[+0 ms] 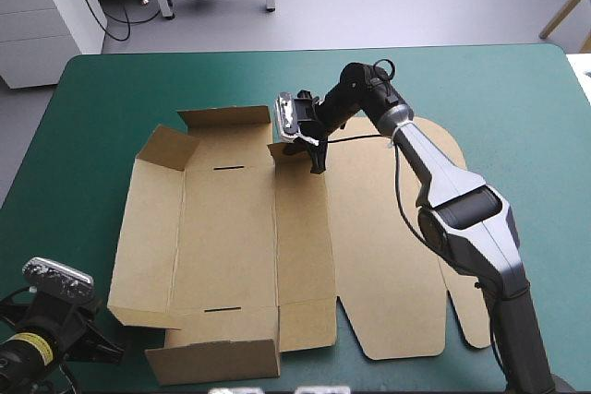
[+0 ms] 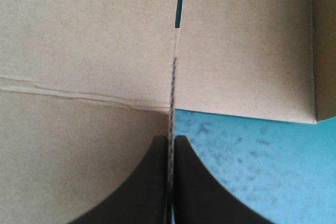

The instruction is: Fold the box

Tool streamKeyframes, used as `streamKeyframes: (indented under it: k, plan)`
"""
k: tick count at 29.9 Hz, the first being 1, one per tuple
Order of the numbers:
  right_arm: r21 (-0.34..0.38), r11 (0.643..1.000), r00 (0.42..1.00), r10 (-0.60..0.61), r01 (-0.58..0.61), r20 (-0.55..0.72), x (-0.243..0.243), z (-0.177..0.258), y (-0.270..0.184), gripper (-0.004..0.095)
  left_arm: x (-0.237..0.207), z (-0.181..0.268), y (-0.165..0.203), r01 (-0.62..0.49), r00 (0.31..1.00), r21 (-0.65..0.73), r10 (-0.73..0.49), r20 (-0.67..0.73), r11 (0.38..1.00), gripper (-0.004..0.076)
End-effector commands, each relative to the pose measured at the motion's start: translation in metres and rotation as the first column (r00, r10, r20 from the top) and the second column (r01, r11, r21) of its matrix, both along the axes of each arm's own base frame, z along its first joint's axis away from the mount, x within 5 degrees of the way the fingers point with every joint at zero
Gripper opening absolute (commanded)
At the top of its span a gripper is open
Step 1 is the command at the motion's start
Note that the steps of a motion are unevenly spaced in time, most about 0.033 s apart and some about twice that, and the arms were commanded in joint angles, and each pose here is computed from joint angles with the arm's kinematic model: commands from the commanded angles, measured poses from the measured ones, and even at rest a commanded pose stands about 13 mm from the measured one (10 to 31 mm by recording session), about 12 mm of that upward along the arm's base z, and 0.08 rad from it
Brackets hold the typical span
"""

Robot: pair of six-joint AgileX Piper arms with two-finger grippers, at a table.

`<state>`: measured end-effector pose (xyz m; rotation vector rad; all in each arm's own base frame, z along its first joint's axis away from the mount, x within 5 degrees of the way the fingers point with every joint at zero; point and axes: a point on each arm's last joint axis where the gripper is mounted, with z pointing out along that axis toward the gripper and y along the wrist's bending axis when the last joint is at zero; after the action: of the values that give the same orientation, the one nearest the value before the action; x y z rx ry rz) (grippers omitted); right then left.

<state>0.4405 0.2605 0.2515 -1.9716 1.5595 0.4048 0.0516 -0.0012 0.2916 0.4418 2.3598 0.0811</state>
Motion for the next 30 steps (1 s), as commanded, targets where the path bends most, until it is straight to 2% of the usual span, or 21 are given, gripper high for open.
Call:
streamKeyframes:
  k: [1,3,6,8,11,13,15,20,24,27,30]
  plan:
    - [0.085,0.996,0.995,0.000,-0.009,0.098,-0.009,0.047,0.000,-0.0015,0.005,0.012,-0.002,0.003,0.998,-0.022,-0.001,0.066,1.000,-0.0010]
    - [0.075,0.997,0.995,-0.006,-0.001,0.101,-0.009,0.047,-0.001,0.0001,0.005,0.012,-0.002,0.003,0.998,-0.022,-0.001,0.066,1.000,-0.0010]
    - [0.068,0.997,0.997,-0.044,0.040,0.070,-0.008,0.046,-0.002,0.0098,0.005,0.012,-0.002,0.003,0.998,-0.022,-0.001,0.066,1.000,-0.0010]
    - [0.072,0.996,0.997,-0.064,0.060,0.052,-0.008,0.046,-0.002,0.0238,0.005,0.012,-0.002,0.003,0.998,-0.022,-0.001,0.066,1.000,-0.0010]
    - [0.084,0.994,0.995,-0.081,0.076,0.063,-0.007,0.047,-0.001,0.0510,0.005,0.011,-0.002,0.002,0.998,-0.021,-0.001,0.064,1.000,-0.0010]
    - [0.105,0.988,0.992,-0.116,0.110,0.058,-0.005,0.051,-0.001,0.0633,0.005,0.011,-0.002,0.002,0.998,-0.021,-0.001,0.064,1.000,-0.0010]
    - [0.137,0.978,0.986,-0.163,0.155,0.046,-0.006,0.061,-0.001,0.0680,0.005,0.011,-0.002,0.002,0.998,-0.021,-0.001,0.064,1.000,-0.0010]
    - [0.214,0.931,0.955,-0.295,0.295,-0.031,-0.014,0.100,-0.007,0.0639,0.005,0.011,-0.002,0.002,0.998,-0.021,-0.001,0.064,1.000,-0.0010]
    - [0.214,0.899,0.923,-0.381,0.381,-0.043,-0.023,0.128,-0.016,0.0539,0.005,0.011,-0.002,0.002,0.998,-0.021,-0.001,0.064,1.000,-0.0010]
    - [0.207,0.828,0.851,-0.523,0.521,-0.052,-0.026,0.146,-0.028,0.0402,0.004,0.011,-0.002,0.001,0.998,-0.020,0.001,0.057,1.000,-0.0010]
    - [0.190,0.719,0.738,-0.673,0.669,-0.053,-0.028,0.159,-0.042,0.0219,0.004,0.010,-0.001,-0.003,0.999,-0.014,0.004,0.047,1.000,-0.0010]
